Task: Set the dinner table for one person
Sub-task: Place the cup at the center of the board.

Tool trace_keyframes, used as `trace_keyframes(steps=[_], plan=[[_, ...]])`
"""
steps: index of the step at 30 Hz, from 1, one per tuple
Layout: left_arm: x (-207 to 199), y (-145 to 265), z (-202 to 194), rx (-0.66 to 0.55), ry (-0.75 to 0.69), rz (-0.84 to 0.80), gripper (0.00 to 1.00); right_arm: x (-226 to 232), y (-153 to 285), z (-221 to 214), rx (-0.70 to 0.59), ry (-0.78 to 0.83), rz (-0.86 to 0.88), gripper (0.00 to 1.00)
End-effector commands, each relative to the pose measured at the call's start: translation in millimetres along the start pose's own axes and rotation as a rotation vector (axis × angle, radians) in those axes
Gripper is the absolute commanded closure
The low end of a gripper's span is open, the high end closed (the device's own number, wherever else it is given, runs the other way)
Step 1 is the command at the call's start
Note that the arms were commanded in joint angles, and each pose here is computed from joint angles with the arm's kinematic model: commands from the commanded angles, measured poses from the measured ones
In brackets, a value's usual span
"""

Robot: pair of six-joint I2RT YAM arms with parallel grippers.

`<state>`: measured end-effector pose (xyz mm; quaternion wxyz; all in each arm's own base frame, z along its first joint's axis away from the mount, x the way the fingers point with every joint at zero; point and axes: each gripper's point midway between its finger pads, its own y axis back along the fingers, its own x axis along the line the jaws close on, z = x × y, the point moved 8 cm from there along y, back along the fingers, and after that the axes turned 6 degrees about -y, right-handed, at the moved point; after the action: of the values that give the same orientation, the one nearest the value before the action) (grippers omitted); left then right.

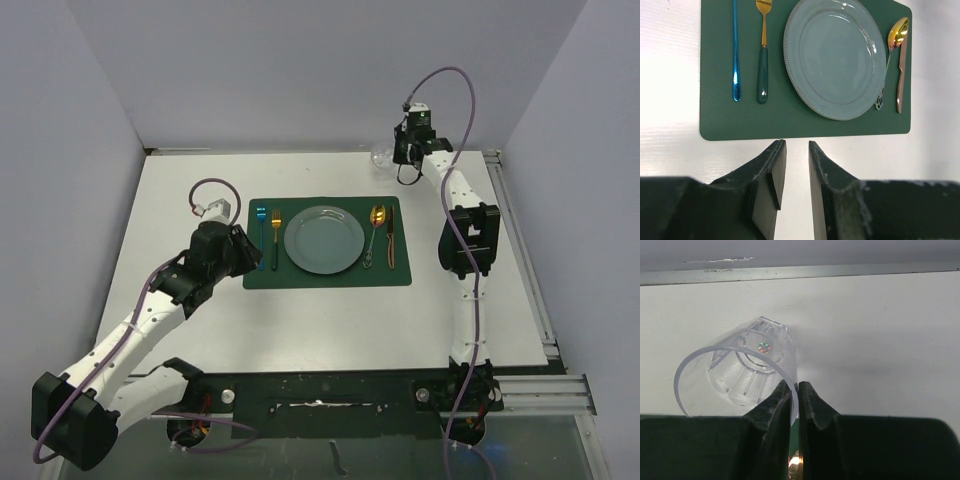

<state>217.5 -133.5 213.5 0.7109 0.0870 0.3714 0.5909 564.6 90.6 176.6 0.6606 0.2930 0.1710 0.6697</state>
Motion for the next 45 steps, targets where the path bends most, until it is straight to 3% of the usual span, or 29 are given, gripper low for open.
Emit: trace_keyframes(steps=[1,25,45], plan=[[-7.1,-0.4,7.3,-0.039,0.007,-0.046,0.75,10.7,23.7,35.0,-0.074,-0.029,0.061,1.00],[-3.2,-4.2,1.4,-0.029,0.006,-0.038,0.75,3.7,13.0,-8.5,0.092,-0.024,0.030,1.00],[-1.3,-1.8,1.7,-0.033,-0.005,-0.027,0.75,5.6,3.8,-17.3,0.086,0.003,-0.003,1.00]])
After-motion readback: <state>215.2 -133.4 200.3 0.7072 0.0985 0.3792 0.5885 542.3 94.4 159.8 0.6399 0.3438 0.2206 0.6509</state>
